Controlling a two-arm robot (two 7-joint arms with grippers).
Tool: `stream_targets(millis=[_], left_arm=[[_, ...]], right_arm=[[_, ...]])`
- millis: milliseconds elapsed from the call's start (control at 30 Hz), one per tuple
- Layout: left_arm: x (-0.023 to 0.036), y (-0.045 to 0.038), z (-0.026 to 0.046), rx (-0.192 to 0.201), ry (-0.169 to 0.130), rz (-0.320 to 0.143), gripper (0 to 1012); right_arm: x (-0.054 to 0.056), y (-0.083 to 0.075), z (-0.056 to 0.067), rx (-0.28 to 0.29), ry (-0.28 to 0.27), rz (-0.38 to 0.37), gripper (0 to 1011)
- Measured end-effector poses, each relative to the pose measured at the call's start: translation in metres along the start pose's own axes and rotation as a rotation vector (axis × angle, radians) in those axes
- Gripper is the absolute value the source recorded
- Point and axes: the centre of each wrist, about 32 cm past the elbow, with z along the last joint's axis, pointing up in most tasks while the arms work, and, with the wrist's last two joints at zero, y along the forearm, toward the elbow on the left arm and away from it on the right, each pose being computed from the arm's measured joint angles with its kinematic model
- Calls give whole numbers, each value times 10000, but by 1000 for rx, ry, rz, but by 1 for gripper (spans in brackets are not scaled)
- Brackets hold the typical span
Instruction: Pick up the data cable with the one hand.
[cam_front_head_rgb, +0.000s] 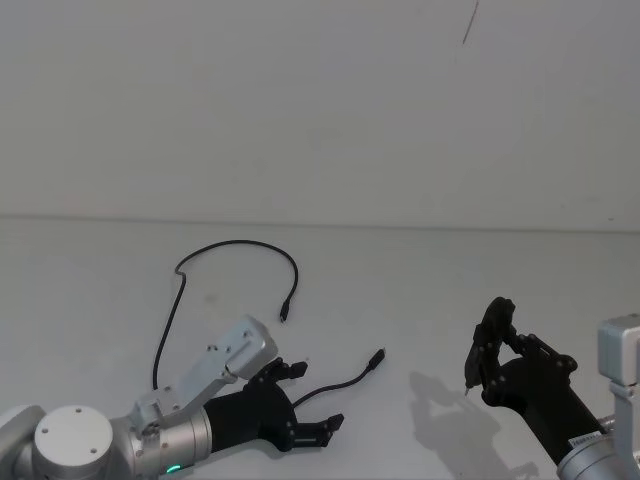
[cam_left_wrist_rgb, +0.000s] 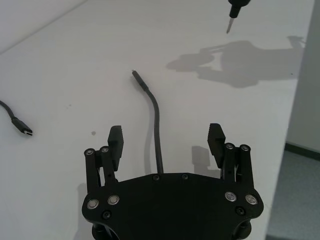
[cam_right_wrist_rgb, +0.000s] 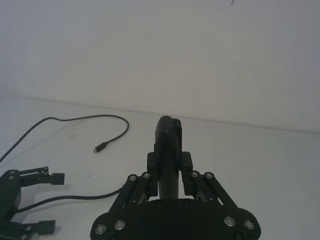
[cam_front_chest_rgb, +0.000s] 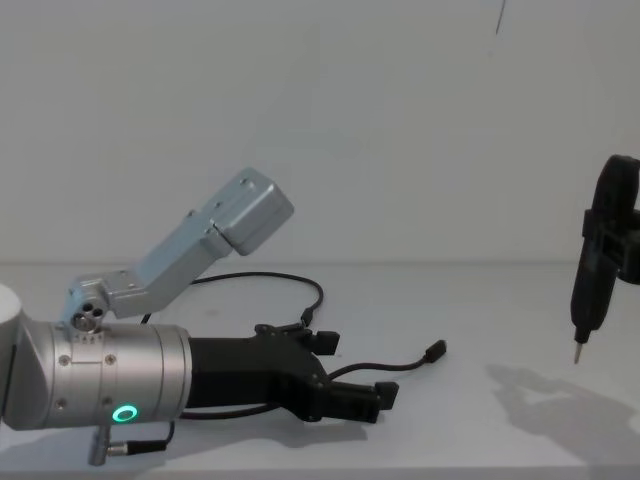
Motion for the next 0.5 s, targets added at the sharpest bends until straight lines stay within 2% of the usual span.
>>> stream_targets(millis=[167, 200, 300, 333, 467, 500], left_arm=[[16, -38, -14, -1, 8, 13, 917], [21, -48, -19, -1, 11, 16, 864], [28, -65, -26, -1, 16, 21, 801], [29, -68, -28, 0, 17, 22, 746], [35, -84, -33, 0, 21, 27, 655], [37, -90, -34, -1, 22, 28, 596]], right_arm=[[0, 0, 0, 0, 0, 0, 269], [0, 0, 0, 0, 0, 0, 269], [0, 0, 0, 0, 0, 0, 269], [0, 0, 0, 0, 0, 0, 269], [0, 0, 0, 0, 0, 0, 269], [0, 0, 0, 0, 0, 0, 269]])
